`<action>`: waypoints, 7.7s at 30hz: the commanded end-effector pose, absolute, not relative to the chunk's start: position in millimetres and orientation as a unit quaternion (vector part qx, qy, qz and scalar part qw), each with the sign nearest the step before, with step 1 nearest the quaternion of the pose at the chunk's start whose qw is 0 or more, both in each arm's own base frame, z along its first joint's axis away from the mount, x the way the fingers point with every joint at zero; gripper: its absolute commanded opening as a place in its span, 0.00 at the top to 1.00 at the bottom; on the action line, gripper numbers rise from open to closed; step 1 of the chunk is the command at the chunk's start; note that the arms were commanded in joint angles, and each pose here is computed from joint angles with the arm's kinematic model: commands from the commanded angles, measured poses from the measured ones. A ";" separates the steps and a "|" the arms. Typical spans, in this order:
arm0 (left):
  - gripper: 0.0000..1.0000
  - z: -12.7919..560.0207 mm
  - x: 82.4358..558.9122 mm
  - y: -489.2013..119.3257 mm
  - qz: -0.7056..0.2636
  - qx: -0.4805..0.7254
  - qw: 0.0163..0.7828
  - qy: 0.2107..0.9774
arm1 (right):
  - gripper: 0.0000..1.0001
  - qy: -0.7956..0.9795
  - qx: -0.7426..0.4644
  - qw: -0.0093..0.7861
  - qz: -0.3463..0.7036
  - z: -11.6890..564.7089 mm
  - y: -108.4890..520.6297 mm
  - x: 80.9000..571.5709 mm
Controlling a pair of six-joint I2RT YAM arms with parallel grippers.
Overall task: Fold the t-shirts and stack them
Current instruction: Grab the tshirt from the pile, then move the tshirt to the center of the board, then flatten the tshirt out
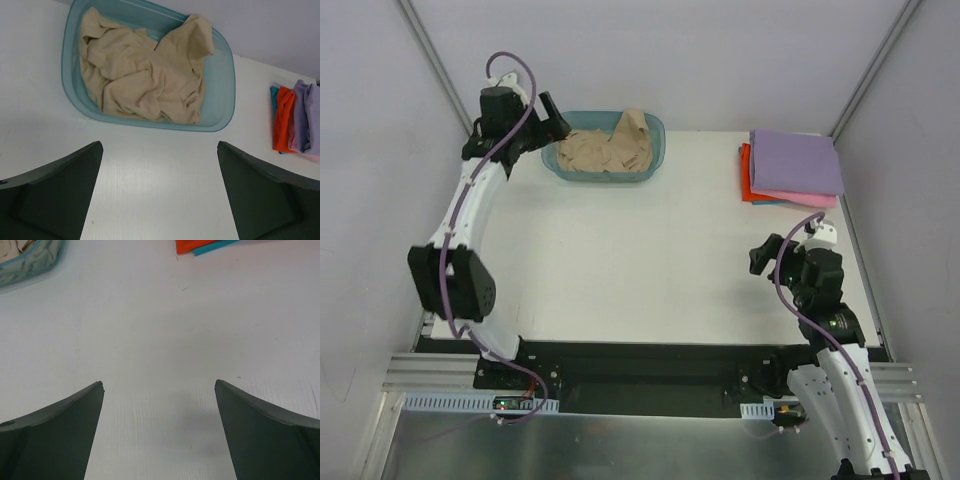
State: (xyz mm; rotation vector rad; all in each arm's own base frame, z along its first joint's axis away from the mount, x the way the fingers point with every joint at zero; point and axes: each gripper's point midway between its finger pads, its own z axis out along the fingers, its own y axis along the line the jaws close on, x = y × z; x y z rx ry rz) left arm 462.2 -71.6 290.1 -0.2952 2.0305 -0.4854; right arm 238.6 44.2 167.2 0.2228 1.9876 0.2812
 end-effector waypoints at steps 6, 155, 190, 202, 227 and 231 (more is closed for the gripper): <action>0.01 191.6 586.0 -131.8 -0.225 -0.039 0.403 0.886 | 0.03 0.839 0.083 0.527 0.110 172.2 45.8 247.6; 1.00 173.1 268.1 64.3 0.174 -0.398 0.347 0.831 | 0.03 0.869 0.089 0.468 0.134 146.3 58.9 248.1; 0.34 53.1 133.1 -154.6 -0.216 -0.219 0.148 0.940 | 0.03 0.888 0.104 0.433 0.119 129.1 61.4 257.4; 0.49 43.3 154.4 -131.7 -0.154 -0.262 0.201 0.931 | 0.03 0.886 0.104 0.438 0.112 131.2 58.6 255.5; 1.00 29.4 148.3 -137.0 -0.161 -0.212 0.188 0.945 | 0.03 0.897 0.108 0.418 0.095 122.0 55.6 258.9; 1.00 36.3 151.6 -137.9 -0.166 -0.192 0.201 0.946 | 0.03 0.898 0.101 0.414 0.107 123.8 62.1 263.9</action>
